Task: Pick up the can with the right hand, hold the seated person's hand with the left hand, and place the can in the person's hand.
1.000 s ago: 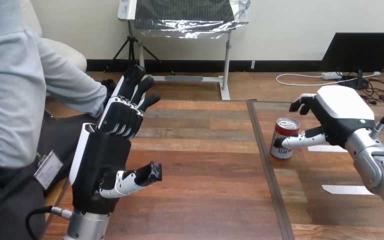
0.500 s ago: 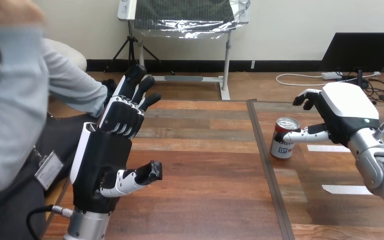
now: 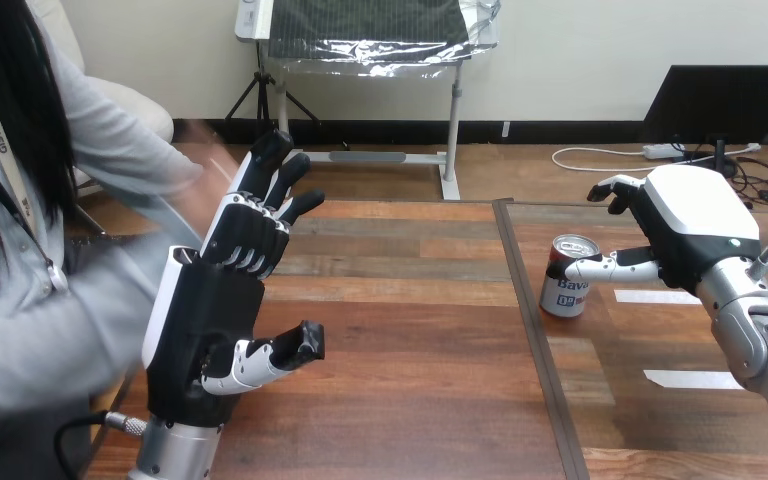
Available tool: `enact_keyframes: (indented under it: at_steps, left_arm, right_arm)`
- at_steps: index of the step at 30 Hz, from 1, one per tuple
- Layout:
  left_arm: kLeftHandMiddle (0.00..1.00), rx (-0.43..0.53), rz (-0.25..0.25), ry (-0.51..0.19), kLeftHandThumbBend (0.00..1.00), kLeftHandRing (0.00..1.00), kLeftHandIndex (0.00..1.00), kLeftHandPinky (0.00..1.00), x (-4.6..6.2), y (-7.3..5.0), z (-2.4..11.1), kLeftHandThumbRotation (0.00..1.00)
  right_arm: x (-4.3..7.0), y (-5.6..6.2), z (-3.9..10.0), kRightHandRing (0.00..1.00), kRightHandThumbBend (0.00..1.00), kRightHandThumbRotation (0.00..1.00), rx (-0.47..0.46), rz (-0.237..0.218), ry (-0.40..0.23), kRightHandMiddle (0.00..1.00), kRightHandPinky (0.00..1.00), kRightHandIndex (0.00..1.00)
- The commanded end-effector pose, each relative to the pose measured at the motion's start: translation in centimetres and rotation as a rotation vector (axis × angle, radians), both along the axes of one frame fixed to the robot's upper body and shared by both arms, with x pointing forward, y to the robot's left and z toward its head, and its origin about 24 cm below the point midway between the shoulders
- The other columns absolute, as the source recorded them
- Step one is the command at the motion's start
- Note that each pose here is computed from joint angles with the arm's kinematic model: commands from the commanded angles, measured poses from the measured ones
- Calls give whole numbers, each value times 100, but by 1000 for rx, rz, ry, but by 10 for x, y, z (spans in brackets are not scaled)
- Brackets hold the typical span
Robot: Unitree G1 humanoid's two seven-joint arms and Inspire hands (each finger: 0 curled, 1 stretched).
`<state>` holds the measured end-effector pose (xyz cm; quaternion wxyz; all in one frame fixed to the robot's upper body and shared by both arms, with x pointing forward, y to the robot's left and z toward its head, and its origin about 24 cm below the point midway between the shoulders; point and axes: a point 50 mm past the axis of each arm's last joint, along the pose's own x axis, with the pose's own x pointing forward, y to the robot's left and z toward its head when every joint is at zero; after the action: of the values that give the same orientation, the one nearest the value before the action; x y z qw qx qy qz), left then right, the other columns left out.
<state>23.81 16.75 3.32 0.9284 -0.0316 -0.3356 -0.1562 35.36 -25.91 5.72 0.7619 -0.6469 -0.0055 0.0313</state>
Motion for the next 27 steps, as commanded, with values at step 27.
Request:
enact_keyframes:
  at_steps: [27]
  left_arm:
    - [97, 1, 5, -80, 100, 95, 94, 86, 10, -2, 16, 54]
  right_arm:
    - [9, 9, 5, 95, 100, 62, -10, -13, 44, 86, 100, 89]
